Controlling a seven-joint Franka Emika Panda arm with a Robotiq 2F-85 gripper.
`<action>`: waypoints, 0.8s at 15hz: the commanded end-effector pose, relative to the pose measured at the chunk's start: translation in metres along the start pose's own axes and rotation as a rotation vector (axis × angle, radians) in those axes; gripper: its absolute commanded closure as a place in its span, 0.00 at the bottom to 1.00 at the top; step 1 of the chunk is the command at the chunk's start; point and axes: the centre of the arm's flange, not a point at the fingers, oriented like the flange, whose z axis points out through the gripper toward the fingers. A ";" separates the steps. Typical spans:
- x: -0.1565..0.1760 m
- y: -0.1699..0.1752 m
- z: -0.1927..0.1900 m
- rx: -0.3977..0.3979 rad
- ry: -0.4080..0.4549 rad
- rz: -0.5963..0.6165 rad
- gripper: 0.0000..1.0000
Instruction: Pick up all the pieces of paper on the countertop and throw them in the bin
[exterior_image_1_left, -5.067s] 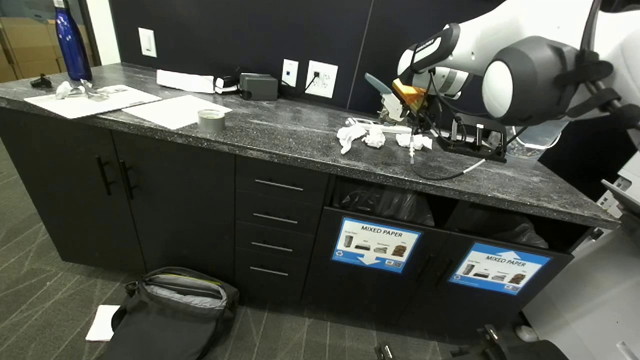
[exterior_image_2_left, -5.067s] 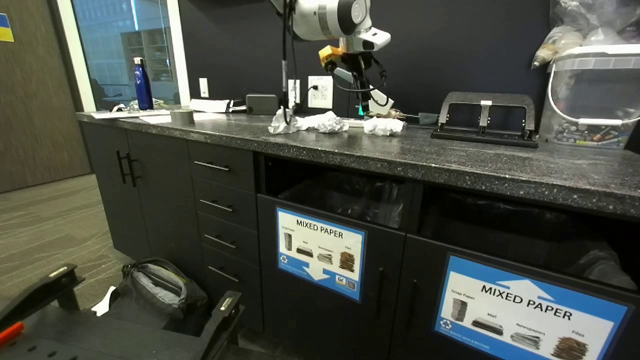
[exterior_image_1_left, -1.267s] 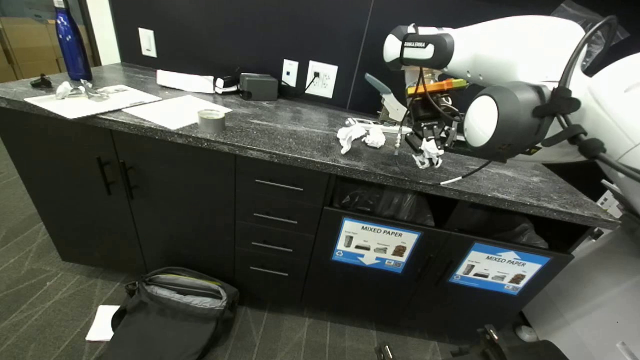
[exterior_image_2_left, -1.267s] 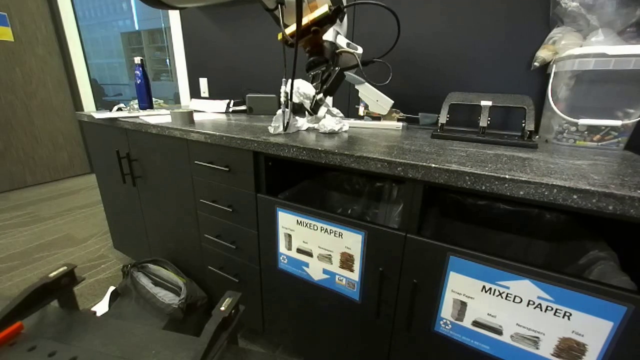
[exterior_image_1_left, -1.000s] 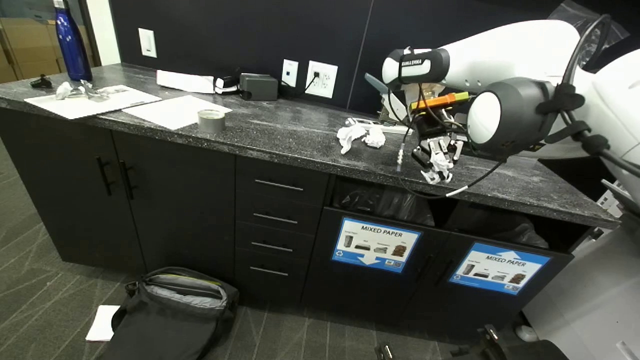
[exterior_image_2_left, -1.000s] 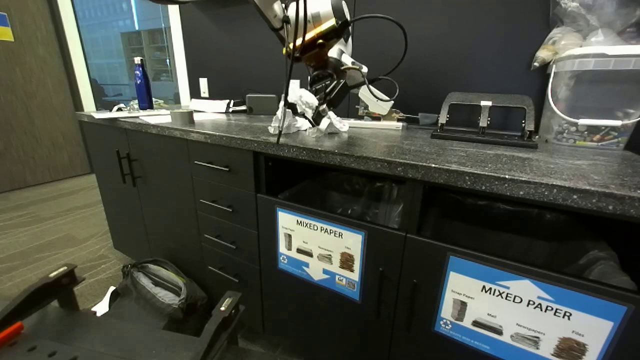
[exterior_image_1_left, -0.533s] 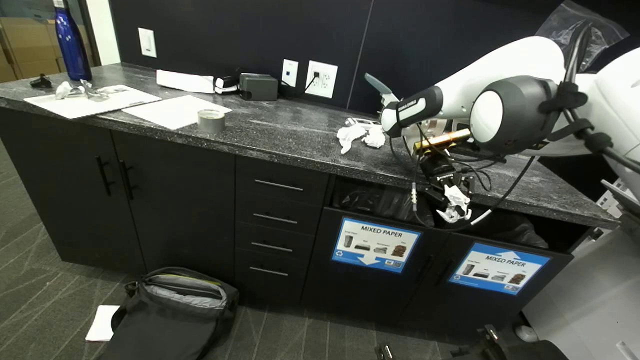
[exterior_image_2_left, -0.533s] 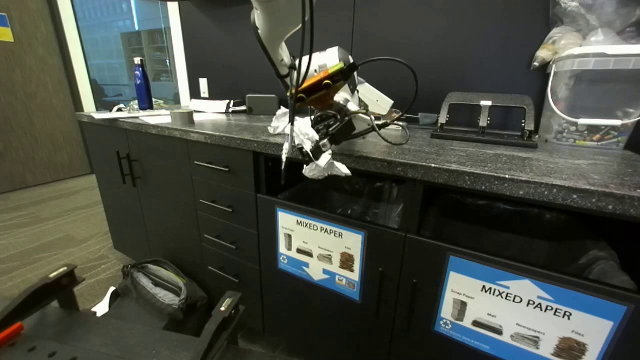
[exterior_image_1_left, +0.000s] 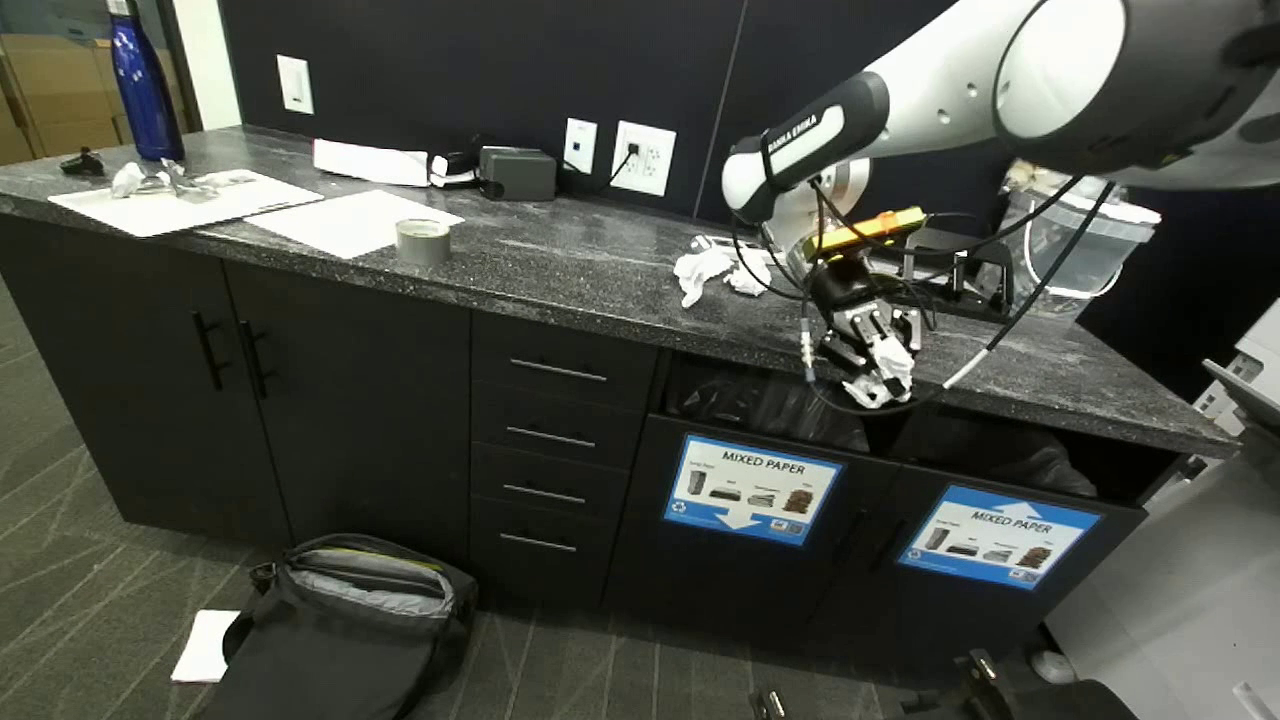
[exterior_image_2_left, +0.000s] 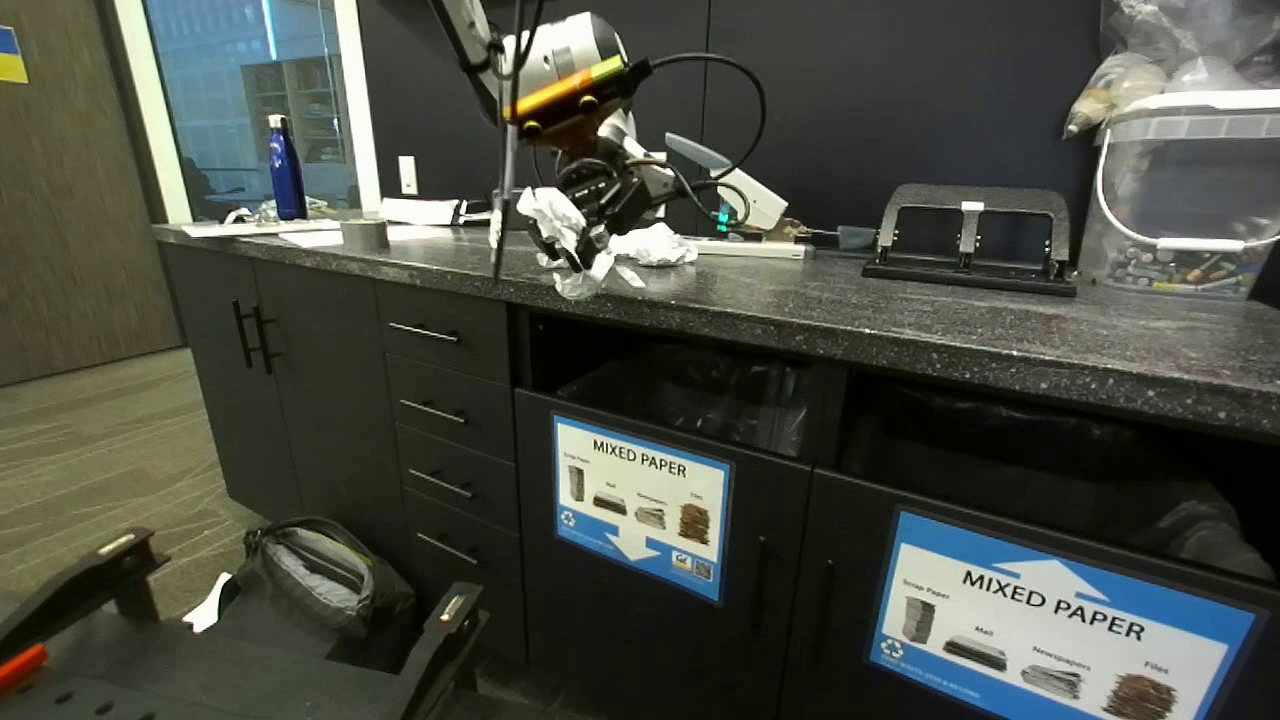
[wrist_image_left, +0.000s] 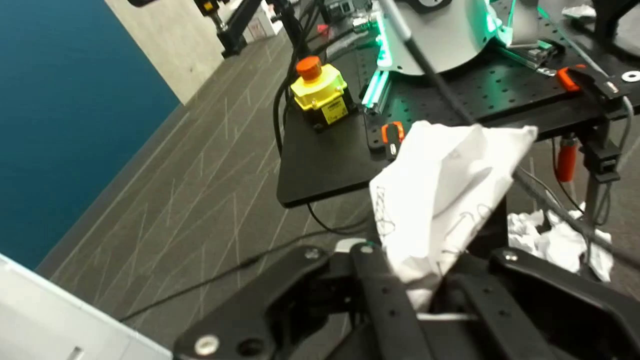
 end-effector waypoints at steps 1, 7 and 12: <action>-0.075 -0.010 0.034 0.085 0.180 -0.050 0.89; -0.105 -0.025 0.051 0.238 0.404 -0.220 0.90; -0.074 -0.052 0.083 0.227 0.614 -0.368 0.90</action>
